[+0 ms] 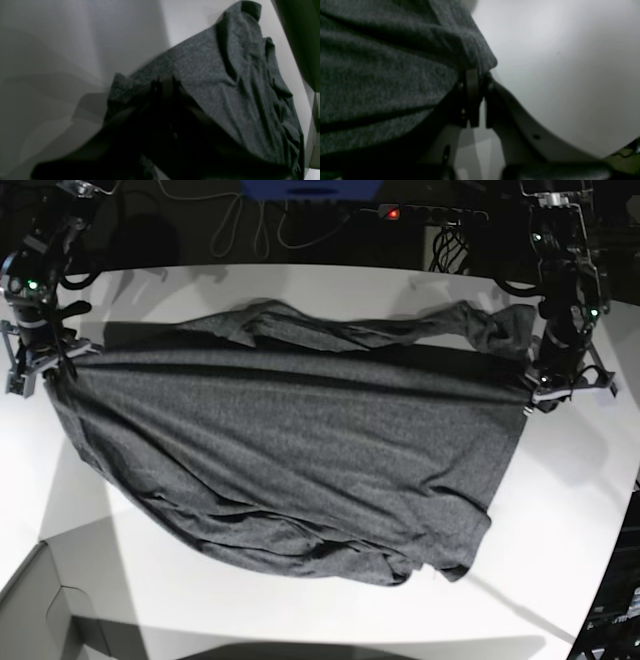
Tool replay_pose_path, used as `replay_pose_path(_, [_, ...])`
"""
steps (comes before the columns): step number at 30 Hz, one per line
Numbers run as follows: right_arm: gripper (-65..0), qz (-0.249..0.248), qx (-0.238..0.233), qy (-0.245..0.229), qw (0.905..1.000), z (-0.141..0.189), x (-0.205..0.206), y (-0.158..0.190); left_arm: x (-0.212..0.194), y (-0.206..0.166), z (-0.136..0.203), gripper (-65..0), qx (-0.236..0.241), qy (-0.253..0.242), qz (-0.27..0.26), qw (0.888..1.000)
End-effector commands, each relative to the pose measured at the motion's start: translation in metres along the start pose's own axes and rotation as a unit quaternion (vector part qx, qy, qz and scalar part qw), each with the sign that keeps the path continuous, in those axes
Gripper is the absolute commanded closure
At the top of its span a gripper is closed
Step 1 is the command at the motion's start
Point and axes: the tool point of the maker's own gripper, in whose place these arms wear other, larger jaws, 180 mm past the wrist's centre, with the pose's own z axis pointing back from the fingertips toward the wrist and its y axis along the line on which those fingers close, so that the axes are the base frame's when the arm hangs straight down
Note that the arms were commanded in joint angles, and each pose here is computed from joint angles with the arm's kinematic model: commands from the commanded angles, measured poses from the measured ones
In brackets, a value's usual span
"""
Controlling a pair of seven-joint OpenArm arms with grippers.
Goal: Layout the t-shirt on the table in an organized manner, then fold the t-shirt properly
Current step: 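Hold the shirt with both grippers and stretch it taut between them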
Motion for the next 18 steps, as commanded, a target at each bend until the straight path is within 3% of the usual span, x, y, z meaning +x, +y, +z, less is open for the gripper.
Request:
replay_pose_path(1, [0.0,0.003,-0.007,-0.027,0.9996,0.002,0.016,-0.006,0.009,-0.009,0.0,-0.1,-0.014,-0.013,-0.008,1.0])
replay_pose_path(18, [0.0,0.004,-0.012,-0.011,0.9999,-0.014,0.013,-0.018,-0.006,0.008,-0.013,-0.1,0.012,0.009,-0.002,1.0])
